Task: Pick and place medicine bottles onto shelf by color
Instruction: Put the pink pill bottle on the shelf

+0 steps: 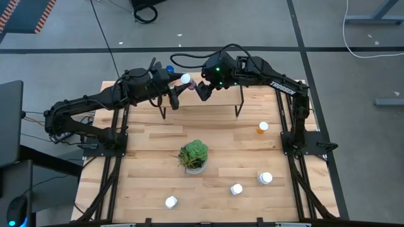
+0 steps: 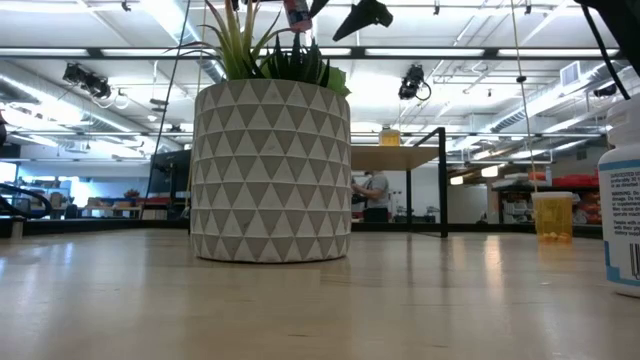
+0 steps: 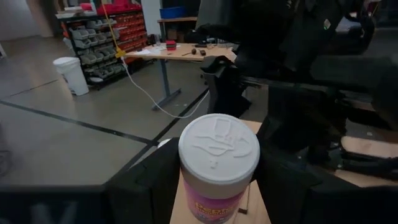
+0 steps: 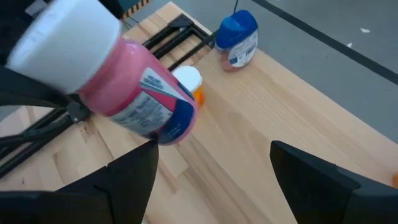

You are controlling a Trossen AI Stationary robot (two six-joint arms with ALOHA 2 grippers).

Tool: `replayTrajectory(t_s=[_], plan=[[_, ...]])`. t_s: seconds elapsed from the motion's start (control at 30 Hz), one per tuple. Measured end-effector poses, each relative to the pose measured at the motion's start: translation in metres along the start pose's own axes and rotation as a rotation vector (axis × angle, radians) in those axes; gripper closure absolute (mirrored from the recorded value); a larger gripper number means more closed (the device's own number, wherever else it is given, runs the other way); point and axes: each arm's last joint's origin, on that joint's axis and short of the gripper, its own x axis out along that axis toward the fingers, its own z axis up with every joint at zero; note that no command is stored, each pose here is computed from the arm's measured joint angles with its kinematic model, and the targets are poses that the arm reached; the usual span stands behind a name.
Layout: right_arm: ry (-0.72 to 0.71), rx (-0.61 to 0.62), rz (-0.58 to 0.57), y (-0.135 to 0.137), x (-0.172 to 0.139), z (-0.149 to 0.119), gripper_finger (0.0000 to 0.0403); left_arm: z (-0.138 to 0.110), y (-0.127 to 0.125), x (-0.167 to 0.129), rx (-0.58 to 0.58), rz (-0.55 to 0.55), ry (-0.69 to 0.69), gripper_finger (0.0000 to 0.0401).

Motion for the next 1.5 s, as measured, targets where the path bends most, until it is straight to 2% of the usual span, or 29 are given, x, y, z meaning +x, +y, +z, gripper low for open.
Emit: replayTrajectory(t_s=[0.33,0.5,0.7,0.87,1.0,1.13,1.23,1.33,1.5], plan=[[0.016,0.012,0.022,0.01,-0.002,-0.006,0.0086,-0.022,0.025,0.03,-0.007,0.11,0.109,0.0214],[0.069,0.008,0.019,0.017,-0.004,-0.015,0.0086,-0.035,0.033,0.045,-0.034,0.15,0.158,0.0207],[0.133,0.039,0.016,0.029,-0.009,-0.028,0.0086,-0.047,0.041,0.056,-0.025,0.229,0.211,0.0217],[0.163,0.071,0.025,0.04,-0.013,-0.038,0.0086,-0.06,0.053,0.064,-0.113,0.312,0.268,0.0215],[0.205,0.093,0.013,0.046,-0.016,-0.046,0.0086,-0.069,0.055,0.07,-0.118,0.38,0.311,0.021],[0.226,0.109,0.012,0.051,-0.022,-0.052,0.0086,-0.076,0.055,0.078,-0.112,0.396,0.342,0.0215],[0.21,0.127,0.015,0.052,-0.03,-0.053,0.0086,-0.073,0.055,0.087,-0.097,0.397,0.404,0.0219],[0.187,0.142,0.011,0.051,-0.038,-0.052,0.0086,-0.059,0.056,0.1,-0.089,0.397,0.429,0.0215],[0.156,0.146,-0.002,0.045,-0.051,-0.05,0.0086,-0.044,0.063,0.129,-0.128,0.405,0.43,0.0208]])
